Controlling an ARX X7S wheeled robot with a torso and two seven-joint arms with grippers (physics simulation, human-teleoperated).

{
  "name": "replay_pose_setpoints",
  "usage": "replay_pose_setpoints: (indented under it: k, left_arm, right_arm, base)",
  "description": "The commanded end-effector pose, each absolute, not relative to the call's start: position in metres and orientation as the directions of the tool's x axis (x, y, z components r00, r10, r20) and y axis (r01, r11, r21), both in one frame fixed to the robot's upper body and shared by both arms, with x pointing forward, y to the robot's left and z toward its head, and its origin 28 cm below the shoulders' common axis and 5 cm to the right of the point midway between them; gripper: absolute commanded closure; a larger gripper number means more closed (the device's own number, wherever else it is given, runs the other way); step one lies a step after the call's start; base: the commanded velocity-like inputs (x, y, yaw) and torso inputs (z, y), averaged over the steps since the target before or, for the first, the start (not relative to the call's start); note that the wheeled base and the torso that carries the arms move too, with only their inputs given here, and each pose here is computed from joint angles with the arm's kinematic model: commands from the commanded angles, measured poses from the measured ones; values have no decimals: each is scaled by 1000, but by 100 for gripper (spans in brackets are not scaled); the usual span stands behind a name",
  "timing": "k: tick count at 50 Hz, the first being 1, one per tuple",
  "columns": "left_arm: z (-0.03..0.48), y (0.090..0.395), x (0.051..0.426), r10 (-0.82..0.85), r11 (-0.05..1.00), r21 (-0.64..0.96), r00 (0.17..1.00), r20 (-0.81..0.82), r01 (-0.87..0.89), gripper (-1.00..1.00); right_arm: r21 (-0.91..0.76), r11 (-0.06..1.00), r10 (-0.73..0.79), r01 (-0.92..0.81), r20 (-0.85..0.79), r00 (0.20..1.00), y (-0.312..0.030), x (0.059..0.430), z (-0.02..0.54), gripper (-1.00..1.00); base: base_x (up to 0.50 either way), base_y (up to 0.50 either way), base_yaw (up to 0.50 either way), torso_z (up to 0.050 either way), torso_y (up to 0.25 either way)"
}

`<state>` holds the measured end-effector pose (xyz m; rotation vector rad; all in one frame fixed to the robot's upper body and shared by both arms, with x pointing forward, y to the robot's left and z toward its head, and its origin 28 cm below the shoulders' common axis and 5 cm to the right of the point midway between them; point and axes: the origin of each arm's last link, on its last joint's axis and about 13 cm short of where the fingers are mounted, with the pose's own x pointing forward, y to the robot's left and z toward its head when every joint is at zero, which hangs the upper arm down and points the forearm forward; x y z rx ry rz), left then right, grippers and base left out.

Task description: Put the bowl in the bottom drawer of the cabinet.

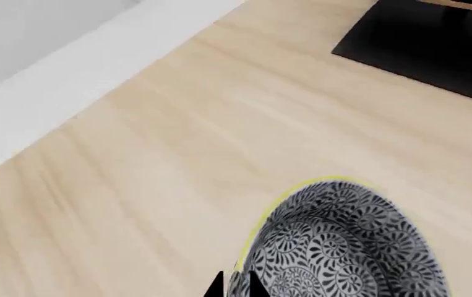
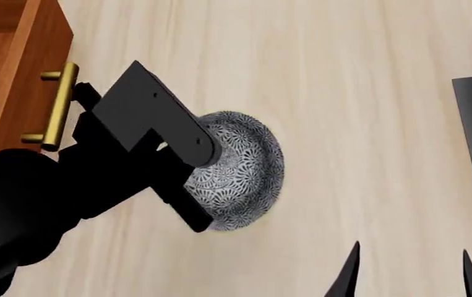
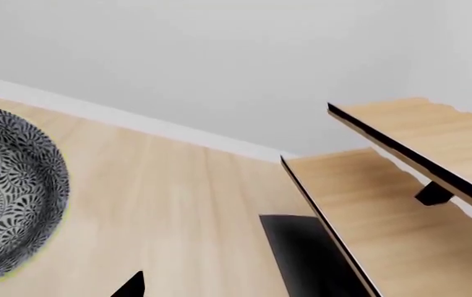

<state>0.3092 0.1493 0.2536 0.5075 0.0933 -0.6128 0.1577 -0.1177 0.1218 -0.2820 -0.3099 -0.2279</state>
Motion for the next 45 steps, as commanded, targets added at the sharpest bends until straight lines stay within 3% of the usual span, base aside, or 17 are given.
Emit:
replay_pose_setpoints:
  k: [1, 8, 11, 27, 36, 45]
  left_arm:
    - [289, 158, 311, -484, 799, 369, 872, -75, 475, 100]
    - [298, 162, 318, -427, 868, 281, 904, 7, 408, 100]
    - [299, 165, 324, -362, 894, 302, 931, 48, 332, 100]
    - [317, 180, 334, -85, 994, 84, 974, 212, 68, 100]
    - [337, 194, 340, 64, 993, -110, 956, 285, -34, 100]
    - [342, 215, 346, 203, 924, -374, 933, 296, -82, 100]
  right_arm:
    - [-237, 936, -171, 261, 342, 924, -118, 165, 122, -100]
    - [-240, 936, -165, 258, 347, 923, -119, 170, 122, -100]
    - [-242, 936, -164, 257, 348, 923, -120, 172, 122, -100]
    - [-250, 938, -146, 240, 345, 927, -121, 177, 120, -100]
    - [-253, 941, -133, 227, 340, 931, -121, 181, 118, -100]
    - [-255, 942, -127, 220, 338, 933, -121, 182, 117, -100]
  base:
    - [0, 0, 0, 0, 0]
    - [0, 0, 0, 0, 0]
    - [0, 0, 0, 0, 0]
    - [0, 0, 0, 0, 0]
    - [0, 0, 0, 0, 0]
    - [0, 0, 0, 0, 0]
